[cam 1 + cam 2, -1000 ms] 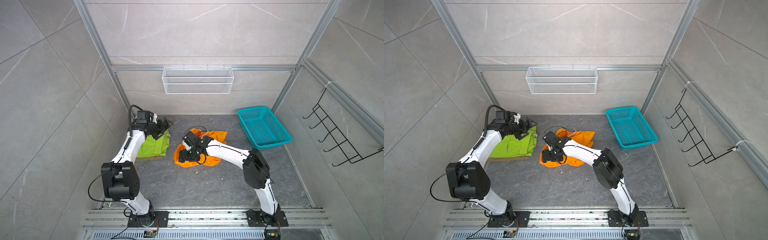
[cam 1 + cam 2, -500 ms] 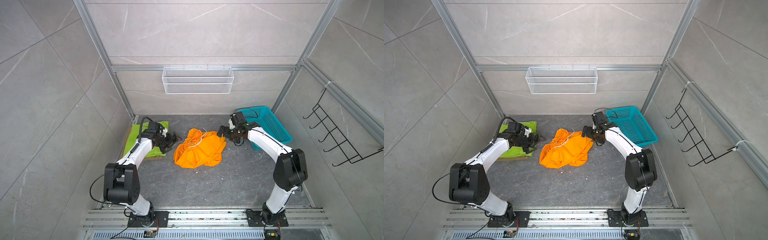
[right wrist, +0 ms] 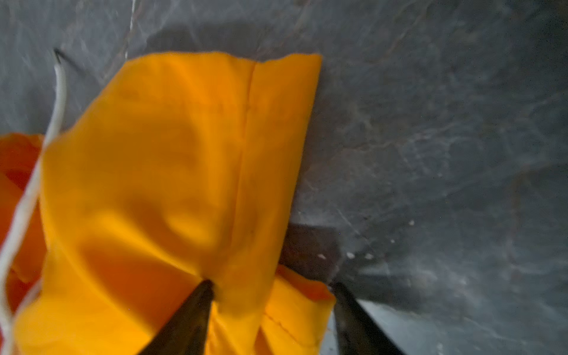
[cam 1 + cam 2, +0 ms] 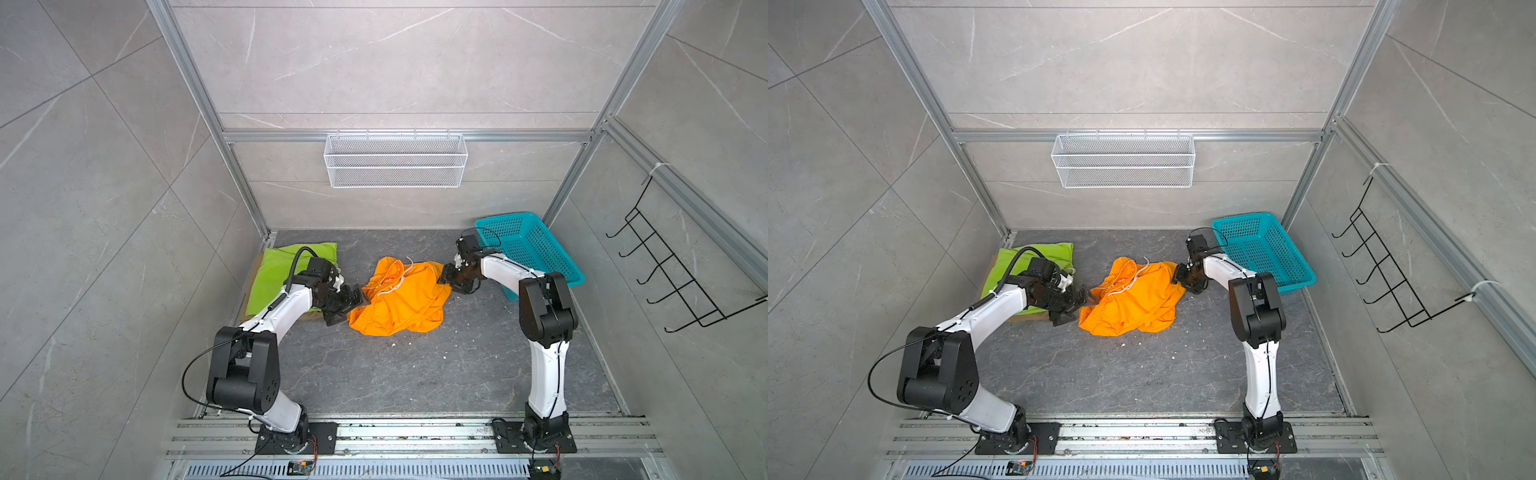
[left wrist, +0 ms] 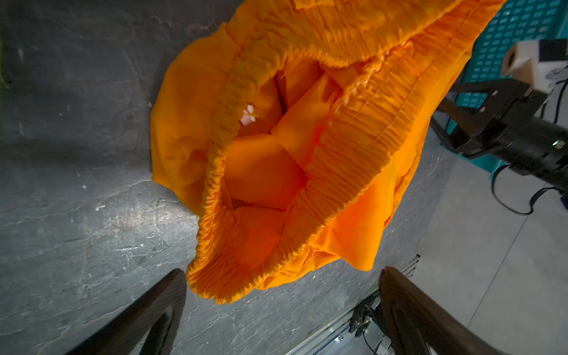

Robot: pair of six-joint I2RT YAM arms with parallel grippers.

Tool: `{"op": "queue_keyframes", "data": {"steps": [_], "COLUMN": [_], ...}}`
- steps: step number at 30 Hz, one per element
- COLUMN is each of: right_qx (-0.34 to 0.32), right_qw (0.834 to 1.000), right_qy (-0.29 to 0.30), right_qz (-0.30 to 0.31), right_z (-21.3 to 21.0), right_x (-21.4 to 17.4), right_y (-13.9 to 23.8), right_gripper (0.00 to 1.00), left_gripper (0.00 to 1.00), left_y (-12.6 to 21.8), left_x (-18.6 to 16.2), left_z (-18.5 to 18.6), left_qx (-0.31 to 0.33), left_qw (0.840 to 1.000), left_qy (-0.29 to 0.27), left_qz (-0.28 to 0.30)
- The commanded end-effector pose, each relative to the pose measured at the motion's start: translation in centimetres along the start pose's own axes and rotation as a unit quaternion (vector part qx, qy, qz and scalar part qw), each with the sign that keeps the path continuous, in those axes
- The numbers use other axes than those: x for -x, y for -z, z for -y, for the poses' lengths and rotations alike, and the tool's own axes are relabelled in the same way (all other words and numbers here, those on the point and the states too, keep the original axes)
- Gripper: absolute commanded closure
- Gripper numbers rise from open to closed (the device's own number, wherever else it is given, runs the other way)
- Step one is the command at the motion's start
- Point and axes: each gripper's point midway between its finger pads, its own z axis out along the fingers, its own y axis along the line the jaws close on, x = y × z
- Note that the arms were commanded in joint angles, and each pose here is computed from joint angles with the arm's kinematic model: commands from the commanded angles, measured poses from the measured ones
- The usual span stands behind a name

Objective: Fold and stack the shorts
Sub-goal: 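Grasp the orange waistband with the left gripper while the right gripper grasps a leg hem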

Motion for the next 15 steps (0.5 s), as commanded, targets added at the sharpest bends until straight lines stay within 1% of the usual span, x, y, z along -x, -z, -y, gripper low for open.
{"op": "queue_keyframes", "data": {"steps": [1, 3, 4, 7, 10, 11, 13, 15], "right_qx": [0.013, 0.011, 0.01, 0.012, 0.011, 0.012, 0.014, 0.018], "right_qw": [1.0, 1.0, 1.0, 1.0, 1.0, 0.999, 0.999, 0.999], "right_qy": [0.003, 0.005, 0.006, 0.008, 0.01, 0.01, 0.01, 0.01], "right_qz": [0.012, 0.015, 0.017, 0.021, 0.026, 0.029, 0.033, 0.038], "right_z": [-1.1, -1.1, -1.1, -1.3, -1.4, -1.4, -1.4, -1.6], "right_x": [1.2, 1.3, 1.4, 1.6, 1.8, 1.9, 2.0, 2.3], "right_y": [-0.2, -0.1, 0.0, 0.6, 1.2, 1.5, 2.0, 2.6], "right_gripper": [0.58, 0.69, 0.74, 0.8, 0.89, 0.91, 0.95, 0.98], "left_gripper": [0.04, 0.09, 0.13, 0.3, 0.43, 0.48, 0.56, 0.69], "left_y": [-0.8, -1.8, -2.2, -3.0, -3.4, -3.6, -3.9, -4.3], "left_x": [-1.2, -1.5, -1.6, -1.5, -1.0, -0.8, -0.3, 0.1], "left_z": [-0.4, -0.4, -0.6, -0.9, -1.5, -1.6, -1.4, -0.9], "left_qx": [0.027, 0.034, 0.041, 0.051, 0.065, 0.067, 0.064, 0.05], "left_qw": [0.999, 0.998, 0.998, 0.997, 0.996, 0.996, 0.996, 0.997], "left_qy": [-0.034, -0.043, -0.045, -0.047, -0.049, -0.052, -0.055, -0.055], "left_qz": [-0.015, -0.025, -0.029, -0.03, -0.025, -0.025, -0.022, -0.019]}}
